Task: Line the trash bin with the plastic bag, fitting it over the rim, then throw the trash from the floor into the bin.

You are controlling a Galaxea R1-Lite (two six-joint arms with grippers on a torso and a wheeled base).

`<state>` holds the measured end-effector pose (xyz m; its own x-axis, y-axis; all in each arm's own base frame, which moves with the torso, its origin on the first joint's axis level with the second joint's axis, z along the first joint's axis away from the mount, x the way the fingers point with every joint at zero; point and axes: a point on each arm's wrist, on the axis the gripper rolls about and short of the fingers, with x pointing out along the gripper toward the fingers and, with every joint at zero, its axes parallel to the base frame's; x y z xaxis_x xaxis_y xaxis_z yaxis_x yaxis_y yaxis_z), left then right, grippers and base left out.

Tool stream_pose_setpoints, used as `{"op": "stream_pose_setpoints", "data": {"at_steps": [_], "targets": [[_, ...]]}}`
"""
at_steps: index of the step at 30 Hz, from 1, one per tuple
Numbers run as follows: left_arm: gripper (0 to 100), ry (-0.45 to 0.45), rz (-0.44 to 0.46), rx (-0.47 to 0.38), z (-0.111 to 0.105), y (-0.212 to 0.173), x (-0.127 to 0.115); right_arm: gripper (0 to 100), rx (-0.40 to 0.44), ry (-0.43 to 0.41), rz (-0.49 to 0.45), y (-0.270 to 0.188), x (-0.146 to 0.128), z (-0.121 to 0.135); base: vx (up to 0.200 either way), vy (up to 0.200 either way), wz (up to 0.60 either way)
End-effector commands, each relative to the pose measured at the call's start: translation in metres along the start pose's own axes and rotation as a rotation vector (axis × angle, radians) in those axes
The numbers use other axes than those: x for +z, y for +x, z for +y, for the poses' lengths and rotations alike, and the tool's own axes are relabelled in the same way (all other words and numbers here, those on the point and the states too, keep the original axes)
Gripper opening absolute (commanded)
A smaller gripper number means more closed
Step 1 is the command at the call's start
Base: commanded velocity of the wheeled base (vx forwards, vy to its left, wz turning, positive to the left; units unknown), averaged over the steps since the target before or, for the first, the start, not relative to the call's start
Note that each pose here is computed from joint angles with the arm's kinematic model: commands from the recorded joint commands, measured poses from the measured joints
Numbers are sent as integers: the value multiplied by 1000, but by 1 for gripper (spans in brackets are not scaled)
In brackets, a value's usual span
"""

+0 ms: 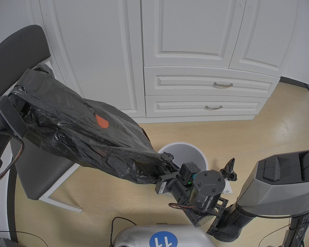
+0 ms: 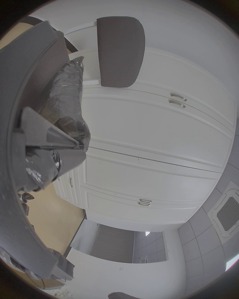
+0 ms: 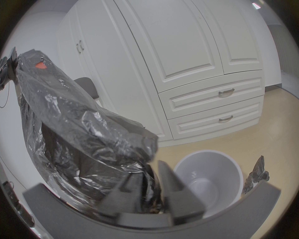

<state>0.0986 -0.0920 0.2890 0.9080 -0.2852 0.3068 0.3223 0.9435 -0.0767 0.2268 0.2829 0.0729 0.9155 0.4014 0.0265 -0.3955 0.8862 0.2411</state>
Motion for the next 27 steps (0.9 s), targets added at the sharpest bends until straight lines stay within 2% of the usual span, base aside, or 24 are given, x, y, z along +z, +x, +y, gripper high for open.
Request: {"op": "stream_pose_setpoints", "data": {"at_steps": [1, 6, 11, 12, 13, 15, 16, 17, 21, 23, 25, 27], "targets": [[0, -1, -1, 1, 0, 0, 0, 0, 4, 26, -28, 3, 4, 2, 0, 0, 0], [0, -11, 5, 0, -1, 2, -2, 0, -2, 39, -63, 2, 18, 0, 0, 0, 0], [0, -28, 37, -2, -5, 8, -10, 0, -8, 54, -144, -5, 54, -5, 0, 0, 0], [0, -35, 57, -3, -8, 12, -15, 0, -14, 40, -184, -10, 71, -8, 0, 0, 0], [0, -35, 57, -3, -8, 12, -15, 0, -14, 40, -184, -10, 71, -8, 0, 0, 0], [0, -38, 99, -9, -14, 19, -26, 0, -32, 7, -262, -21, 104, -15, 0, 0, 0], [0, -38, 99, -9, -14, 19, -26, 0, -32, 7, -262, -21, 104, -15, 0, 0, 0], [0, -55, 126, -8, -18, 25, -34, 0, -32, -11, -326, -36, 130, -17, 0, 0, 0], [0, -119, 183, -49, -33, 33, -48, 0, -20, -21, -444, -78, 177, -23, 0, 0, 0], [0, -137, 193, -65, -39, 33, -51, 0, -21, -32, -452, -87, 184, -26, 0, 0, 0], [0, -157, 230, -95, -51, 37, -65, 0, -27, -63, -464, -111, 199, -33, 0, 0, 0], [0, -157, 250, -106, -57, 39, -73, 0, -31, -79, -456, -118, 203, -36, 0, 0, 0]]}}
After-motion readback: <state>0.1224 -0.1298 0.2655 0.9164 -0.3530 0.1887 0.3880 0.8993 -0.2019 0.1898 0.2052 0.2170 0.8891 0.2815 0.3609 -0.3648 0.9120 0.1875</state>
